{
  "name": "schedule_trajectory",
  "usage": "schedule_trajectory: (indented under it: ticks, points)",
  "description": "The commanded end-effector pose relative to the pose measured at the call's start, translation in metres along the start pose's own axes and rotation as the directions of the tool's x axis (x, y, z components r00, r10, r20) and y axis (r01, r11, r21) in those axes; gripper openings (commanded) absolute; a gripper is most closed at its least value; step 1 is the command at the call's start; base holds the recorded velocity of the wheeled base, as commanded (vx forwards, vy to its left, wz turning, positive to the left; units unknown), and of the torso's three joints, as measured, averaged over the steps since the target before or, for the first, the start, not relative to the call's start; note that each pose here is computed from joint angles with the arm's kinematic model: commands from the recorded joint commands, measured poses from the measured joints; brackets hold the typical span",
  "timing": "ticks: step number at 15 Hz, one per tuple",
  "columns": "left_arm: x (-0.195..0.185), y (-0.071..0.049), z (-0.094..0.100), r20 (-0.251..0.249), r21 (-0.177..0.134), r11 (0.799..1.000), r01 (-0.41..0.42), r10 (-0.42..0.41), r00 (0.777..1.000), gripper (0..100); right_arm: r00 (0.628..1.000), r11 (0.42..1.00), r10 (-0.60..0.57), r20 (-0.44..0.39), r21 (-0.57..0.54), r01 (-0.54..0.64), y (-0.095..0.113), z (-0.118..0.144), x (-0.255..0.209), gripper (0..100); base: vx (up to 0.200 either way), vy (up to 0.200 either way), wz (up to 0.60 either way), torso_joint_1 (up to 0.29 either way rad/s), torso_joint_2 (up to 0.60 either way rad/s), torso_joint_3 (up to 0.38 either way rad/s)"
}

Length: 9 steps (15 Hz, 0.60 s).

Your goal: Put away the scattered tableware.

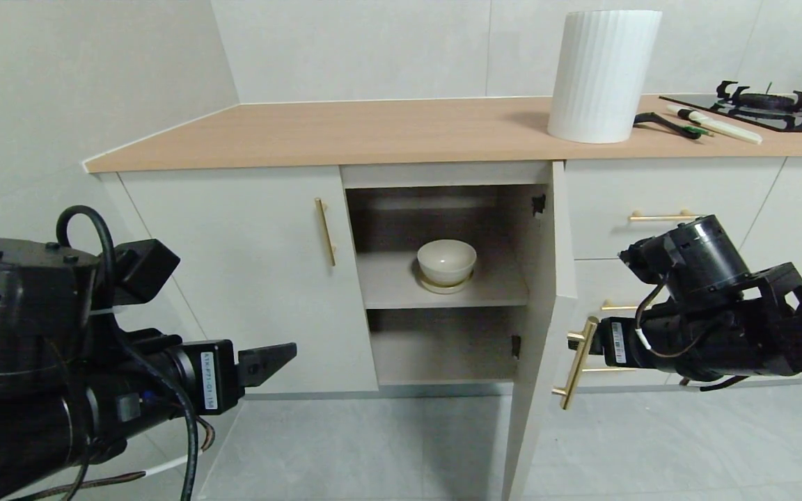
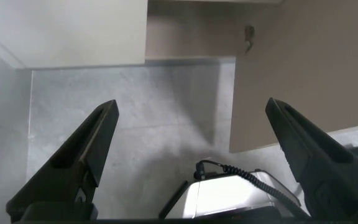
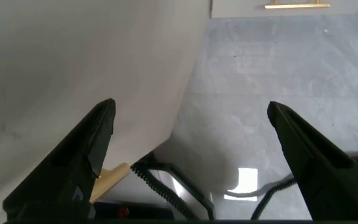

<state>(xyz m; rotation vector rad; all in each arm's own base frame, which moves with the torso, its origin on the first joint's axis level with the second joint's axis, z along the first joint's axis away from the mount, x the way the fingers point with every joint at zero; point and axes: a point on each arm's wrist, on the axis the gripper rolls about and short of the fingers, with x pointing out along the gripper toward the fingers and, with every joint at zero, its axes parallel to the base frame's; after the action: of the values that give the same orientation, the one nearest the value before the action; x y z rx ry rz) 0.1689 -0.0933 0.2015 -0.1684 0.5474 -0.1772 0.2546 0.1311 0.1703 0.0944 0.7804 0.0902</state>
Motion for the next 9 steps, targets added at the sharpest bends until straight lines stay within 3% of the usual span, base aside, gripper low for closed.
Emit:
schedule_trajectory:
  ticks: [1, 4, 9]
  points:
    - [-0.001, 0.000, 0.000, 0.004, -0.001, 1.000, 0.002, -0.002, 1.000, 100, 1.000, 1.000, -0.002, -0.009, -0.003, 0.002, 0.001, -0.001, 0.003, 100, 0.000, 0.000, 0.00, 0.000, 0.00, 0.000]
    - [-0.001, 0.000, 0.000, 0.004, -0.001, 1.000, 0.002, -0.002, 1.000, 100, 1.000, 1.000, -0.009, -0.018, -0.007, 0.009, 0.003, -0.001, 0.011, 100, 0.000, 0.000, 0.00, 0.000, 0.00, 0.000]
    - [0.000, 0.000, 0.001, 0.002, -0.001, 1.000, 0.002, -0.002, 1.000, 100, 0.996, 0.999, 0.037, 0.084, 0.000, -0.037, 0.012, 0.008, 0.045, 100, 0.000, 0.000, 0.00, 0.000, 0.00, 0.000]
